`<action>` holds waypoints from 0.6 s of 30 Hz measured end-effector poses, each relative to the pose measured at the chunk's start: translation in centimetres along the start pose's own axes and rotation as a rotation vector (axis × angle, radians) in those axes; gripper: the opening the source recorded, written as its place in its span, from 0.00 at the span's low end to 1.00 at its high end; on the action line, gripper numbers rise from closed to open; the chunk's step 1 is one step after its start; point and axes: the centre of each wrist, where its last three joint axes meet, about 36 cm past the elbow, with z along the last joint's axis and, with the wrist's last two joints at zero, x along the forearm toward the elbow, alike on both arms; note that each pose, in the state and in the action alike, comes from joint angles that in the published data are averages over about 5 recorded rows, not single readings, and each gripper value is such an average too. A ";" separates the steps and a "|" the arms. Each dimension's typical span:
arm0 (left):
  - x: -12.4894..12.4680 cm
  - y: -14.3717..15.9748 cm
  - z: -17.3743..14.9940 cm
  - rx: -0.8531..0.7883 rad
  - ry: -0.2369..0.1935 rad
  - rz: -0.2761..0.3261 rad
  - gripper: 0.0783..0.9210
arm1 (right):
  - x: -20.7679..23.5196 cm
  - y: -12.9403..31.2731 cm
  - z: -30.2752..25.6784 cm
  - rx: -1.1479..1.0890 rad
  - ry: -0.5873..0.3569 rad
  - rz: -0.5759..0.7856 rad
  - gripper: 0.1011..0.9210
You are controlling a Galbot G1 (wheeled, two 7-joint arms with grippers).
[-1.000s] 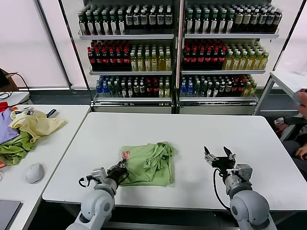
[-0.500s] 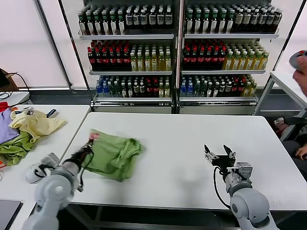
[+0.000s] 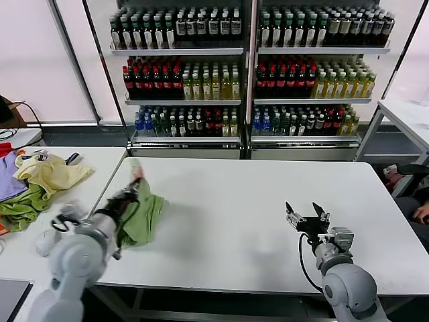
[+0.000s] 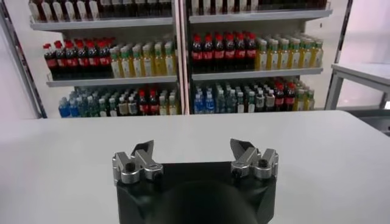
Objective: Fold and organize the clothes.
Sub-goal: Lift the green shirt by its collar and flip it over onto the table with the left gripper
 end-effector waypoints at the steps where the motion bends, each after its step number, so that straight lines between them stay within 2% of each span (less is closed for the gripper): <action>1: -0.7 -0.7 1.0 -0.015 0.014 0.008 0.05 | 0.0 -0.1 0.0 0.000 -0.001 0.001 0.88; 6: -4.2 -5.2 5.2 -0.082 0.076 0.056 0.05 | 0.2 -0.4 -0.1 -0.003 -0.003 0.007 0.88; 11: -7.6 -10.1 8.8 -0.141 0.119 0.116 0.05 | 0.3 -0.9 -0.3 -0.005 -0.010 0.014 0.88; 15: -9.8 -13.6 11.1 -0.190 0.141 0.152 0.05 | 0.2 -1.1 -0.6 -0.006 -0.018 0.016 0.88; 18: -11.0 -15.8 12.0 -0.214 0.140 0.180 0.11 | 0.1 -1.2 -0.7 -0.006 -0.021 0.017 0.88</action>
